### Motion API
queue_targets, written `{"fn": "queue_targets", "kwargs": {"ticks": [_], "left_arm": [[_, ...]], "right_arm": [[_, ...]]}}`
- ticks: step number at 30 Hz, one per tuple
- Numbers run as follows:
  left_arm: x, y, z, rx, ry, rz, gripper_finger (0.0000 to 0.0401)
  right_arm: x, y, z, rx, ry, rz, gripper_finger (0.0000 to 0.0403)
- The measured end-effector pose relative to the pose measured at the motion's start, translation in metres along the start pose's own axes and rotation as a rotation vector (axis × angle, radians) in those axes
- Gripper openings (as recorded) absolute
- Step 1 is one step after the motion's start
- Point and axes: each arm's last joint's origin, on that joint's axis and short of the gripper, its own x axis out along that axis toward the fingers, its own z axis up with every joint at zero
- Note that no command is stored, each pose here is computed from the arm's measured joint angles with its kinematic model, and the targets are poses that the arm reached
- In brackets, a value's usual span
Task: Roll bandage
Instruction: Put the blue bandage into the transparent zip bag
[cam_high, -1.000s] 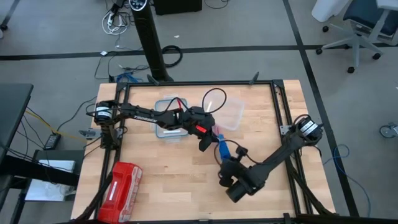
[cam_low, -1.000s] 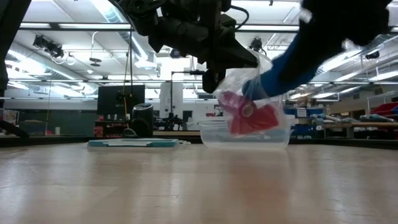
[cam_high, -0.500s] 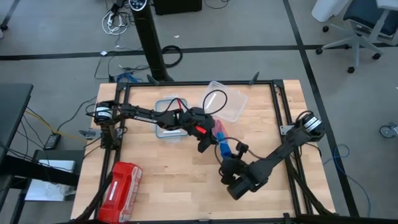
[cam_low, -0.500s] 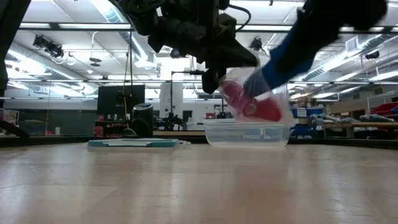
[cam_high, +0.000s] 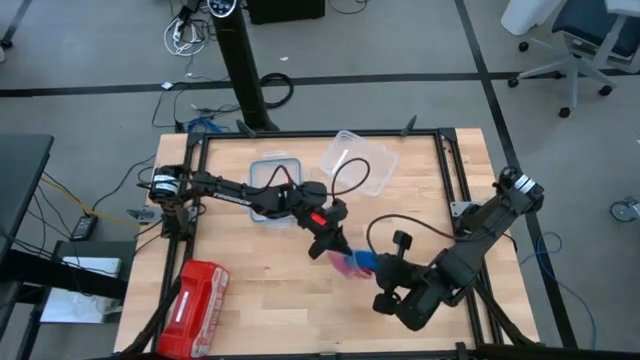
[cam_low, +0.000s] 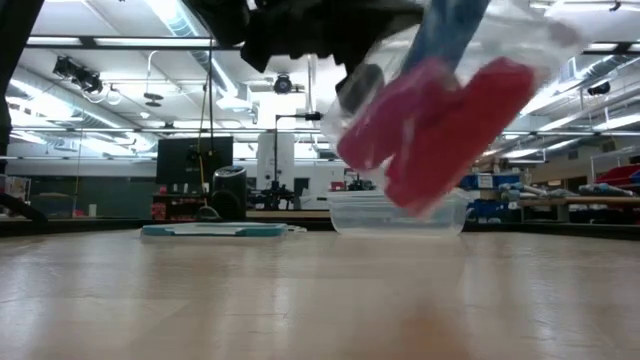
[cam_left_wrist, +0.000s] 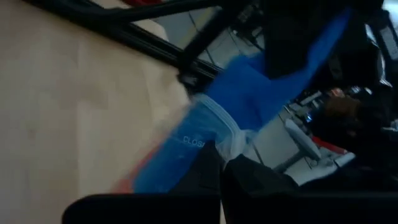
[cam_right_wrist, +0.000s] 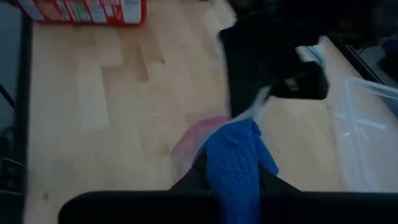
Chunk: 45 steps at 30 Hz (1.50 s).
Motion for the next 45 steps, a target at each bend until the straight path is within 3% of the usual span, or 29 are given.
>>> {"fn": "queue_targets", "kwargs": {"ticks": [10, 15, 27, 34, 40, 45], "left_arm": [[0.009, -0.005, -0.013, 0.018, 0.037, 0.087, 0.0000], [0.015, -0.003, -0.016, 0.081, 0.008, 0.129, 0.0000], [0.025, 0.025, -0.046, 0.111, 0.073, 0.203, 0.0000], [0.018, 0.034, -0.045, 0.109, 0.055, 0.235, 0.0000], [0.014, 0.039, -0.040, 0.095, 0.034, 0.245, 0.0000], [0.011, 0.042, -0.038, 0.056, 0.017, 0.256, 0.0000]], "right_arm": [[0.013, -0.005, 0.003, 0.076, 0.141, 0.071, 0.0000], [0.015, -0.006, 0.004, 0.085, 0.192, 0.108, 0.0000], [0.023, -0.010, 0.007, 0.111, 0.188, 0.090, 0.0000], [0.048, -0.010, 0.004, 0.123, 0.171, 0.139, 0.0000], [0.045, -0.009, 0.001, 0.089, 0.069, 0.040, 0.0000], [0.071, 0.000, -0.015, 0.064, 0.222, 0.106, 0.0000]]}}
